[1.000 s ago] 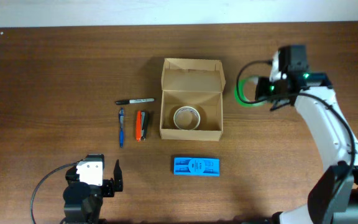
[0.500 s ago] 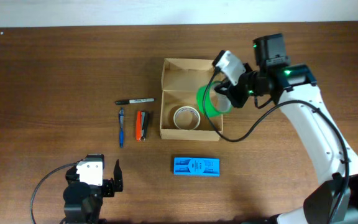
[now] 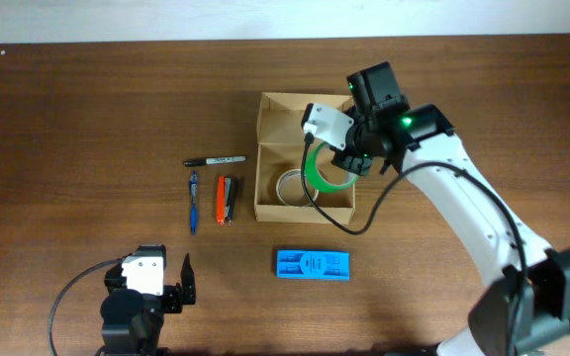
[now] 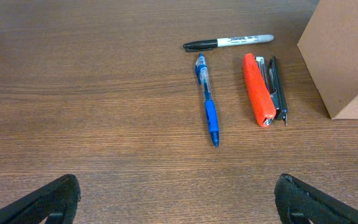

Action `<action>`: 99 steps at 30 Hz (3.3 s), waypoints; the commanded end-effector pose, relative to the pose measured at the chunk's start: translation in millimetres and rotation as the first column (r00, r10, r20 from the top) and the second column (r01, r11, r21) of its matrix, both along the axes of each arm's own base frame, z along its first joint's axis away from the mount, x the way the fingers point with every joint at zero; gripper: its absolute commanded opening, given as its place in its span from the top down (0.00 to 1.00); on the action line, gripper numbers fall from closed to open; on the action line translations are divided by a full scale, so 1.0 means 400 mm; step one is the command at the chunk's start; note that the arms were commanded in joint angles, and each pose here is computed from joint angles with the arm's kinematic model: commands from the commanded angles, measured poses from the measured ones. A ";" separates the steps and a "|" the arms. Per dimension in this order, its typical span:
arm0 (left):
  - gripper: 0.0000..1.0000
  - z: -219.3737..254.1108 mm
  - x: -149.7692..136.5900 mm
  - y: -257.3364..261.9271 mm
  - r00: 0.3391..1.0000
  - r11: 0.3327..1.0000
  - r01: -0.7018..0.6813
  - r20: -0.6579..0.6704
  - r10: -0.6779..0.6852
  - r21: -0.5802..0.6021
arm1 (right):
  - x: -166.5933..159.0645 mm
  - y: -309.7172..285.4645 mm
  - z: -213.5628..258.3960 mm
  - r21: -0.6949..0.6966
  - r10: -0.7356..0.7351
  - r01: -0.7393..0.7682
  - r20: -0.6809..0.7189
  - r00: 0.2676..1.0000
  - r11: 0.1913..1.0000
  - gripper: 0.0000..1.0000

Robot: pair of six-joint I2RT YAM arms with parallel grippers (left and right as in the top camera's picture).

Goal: Pack container
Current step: 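Carry the green tape roll into the box beside the white roll, then move right gripper to the blue eraser holder and grasp it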

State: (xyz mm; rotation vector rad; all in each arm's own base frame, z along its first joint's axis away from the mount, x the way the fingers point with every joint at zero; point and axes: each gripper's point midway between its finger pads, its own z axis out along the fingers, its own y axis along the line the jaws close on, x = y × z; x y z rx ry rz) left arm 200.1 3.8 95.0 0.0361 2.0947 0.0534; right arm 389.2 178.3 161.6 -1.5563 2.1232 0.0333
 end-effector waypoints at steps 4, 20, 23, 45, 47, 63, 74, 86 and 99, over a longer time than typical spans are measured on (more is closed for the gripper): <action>0.01 -0.004 0.000 0.001 1.000 1.000 0.009 0.000 -0.009 0.017 | 0.030 0.003 -0.040 -0.045 0.012 -0.013 -0.010 1.000 0.999 0.97; 0.00 -0.004 0.000 0.001 1.000 1.000 0.009 0.000 -0.009 0.017 | 0.004 0.055 -0.138 -0.074 0.063 -0.071 -0.102 0.993 0.995 0.96; 0.00 -0.004 0.000 0.001 1.000 1.000 0.009 0.000 -0.009 0.017 | 0.000 0.051 -0.159 -0.089 0.060 -0.071 -0.125 0.990 0.993 0.96; 0.00 -0.004 0.000 0.001 1.000 1.000 0.009 0.000 -0.009 0.017 | -0.003 0.048 -0.183 -0.099 0.057 -0.072 -0.150 0.987 0.992 0.79; 0.00 -0.004 0.000 0.001 1.000 1.000 0.009 0.000 -0.009 0.017 | -0.003 0.048 -0.183 -0.099 0.057 -0.072 -0.150 0.987 0.992 0.75; 0.01 -0.004 0.000 0.001 1.000 1.000 0.009 0.000 -0.009 0.017 | -0.153 0.073 0.096 0.110 0.125 -0.109 -0.148 0.981 0.988 0.03; 0.00 -0.004 0.000 0.001 1.000 1.000 0.009 0.000 -0.009 0.017 | -0.374 0.026 0.095 0.128 0.111 -0.058 -0.460 0.881 0.990 0.00; 0.00 -0.004 0.000 0.001 1.000 1.000 0.009 0.000 -0.009 0.017 | -0.496 0.059 -0.159 -0.077 0.078 -0.139 -0.524 0.848 0.987 0.01; 0.00 -0.004 0.000 0.001 1.000 1.000 0.009 0.000 -0.009 0.017 | -0.444 0.068 -0.314 -0.210 0.104 -0.186 -0.352 0.930 0.960 0.06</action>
